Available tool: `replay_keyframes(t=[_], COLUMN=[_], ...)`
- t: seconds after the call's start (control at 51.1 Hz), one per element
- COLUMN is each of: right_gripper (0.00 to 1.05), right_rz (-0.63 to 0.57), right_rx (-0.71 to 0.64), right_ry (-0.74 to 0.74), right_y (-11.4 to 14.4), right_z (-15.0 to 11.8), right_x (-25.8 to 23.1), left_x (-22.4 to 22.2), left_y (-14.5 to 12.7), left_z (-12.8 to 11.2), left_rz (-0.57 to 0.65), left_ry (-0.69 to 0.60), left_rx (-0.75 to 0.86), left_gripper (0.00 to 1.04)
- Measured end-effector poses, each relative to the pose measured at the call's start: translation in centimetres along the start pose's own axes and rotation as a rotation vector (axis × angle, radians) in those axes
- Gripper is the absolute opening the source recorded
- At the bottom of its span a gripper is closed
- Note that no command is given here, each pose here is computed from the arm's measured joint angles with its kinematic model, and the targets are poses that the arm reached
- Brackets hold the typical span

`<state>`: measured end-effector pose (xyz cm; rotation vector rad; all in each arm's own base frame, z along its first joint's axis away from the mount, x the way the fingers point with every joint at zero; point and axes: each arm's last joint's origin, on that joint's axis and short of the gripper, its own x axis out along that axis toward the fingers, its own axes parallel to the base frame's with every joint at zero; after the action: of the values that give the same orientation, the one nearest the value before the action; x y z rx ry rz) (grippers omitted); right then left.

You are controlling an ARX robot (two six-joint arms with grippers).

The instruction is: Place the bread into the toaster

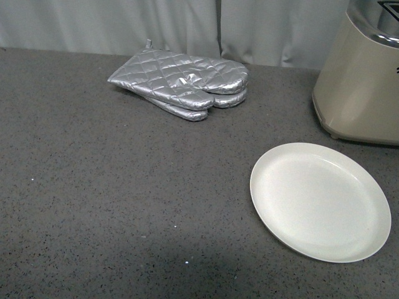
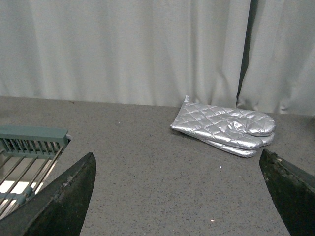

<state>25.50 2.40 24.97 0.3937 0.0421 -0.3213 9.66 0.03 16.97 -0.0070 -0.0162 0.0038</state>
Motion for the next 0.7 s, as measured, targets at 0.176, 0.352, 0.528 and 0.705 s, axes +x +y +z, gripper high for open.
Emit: replay_keyframes(t=[0.176, 0.352, 0.528, 0.705], right_gripper=[0.41, 0.11, 0.01, 0.06], right_rz=[0.299, 0.318, 0.323, 0.324], right_rx=[-0.39, -0.375, -0.388, -0.391], right_ry=[0.127, -0.037, -0.041, -0.042], right_y=[-7.4, -9.0, -10.1, -10.2], right_z=[-7.1, -7.0, -6.6, -6.6], right_x=[-11.6, -13.7, -13.4, -13.4], left_x=[0.0, 0.0, 0.0, 0.0], left_y=[0.0, 0.0, 0.0, 0.0], left_z=[0.0, 0.0, 0.0, 0.0], left_rz=[-0.002, -0.004, -0.002, -0.002], left_ry=[0.0, 0.0, 0.0, 0.0], left_rx=[0.0, 0.0, 0.0, 0.0], left_gripper=[0.98, 0.98, 0.98, 0.98])
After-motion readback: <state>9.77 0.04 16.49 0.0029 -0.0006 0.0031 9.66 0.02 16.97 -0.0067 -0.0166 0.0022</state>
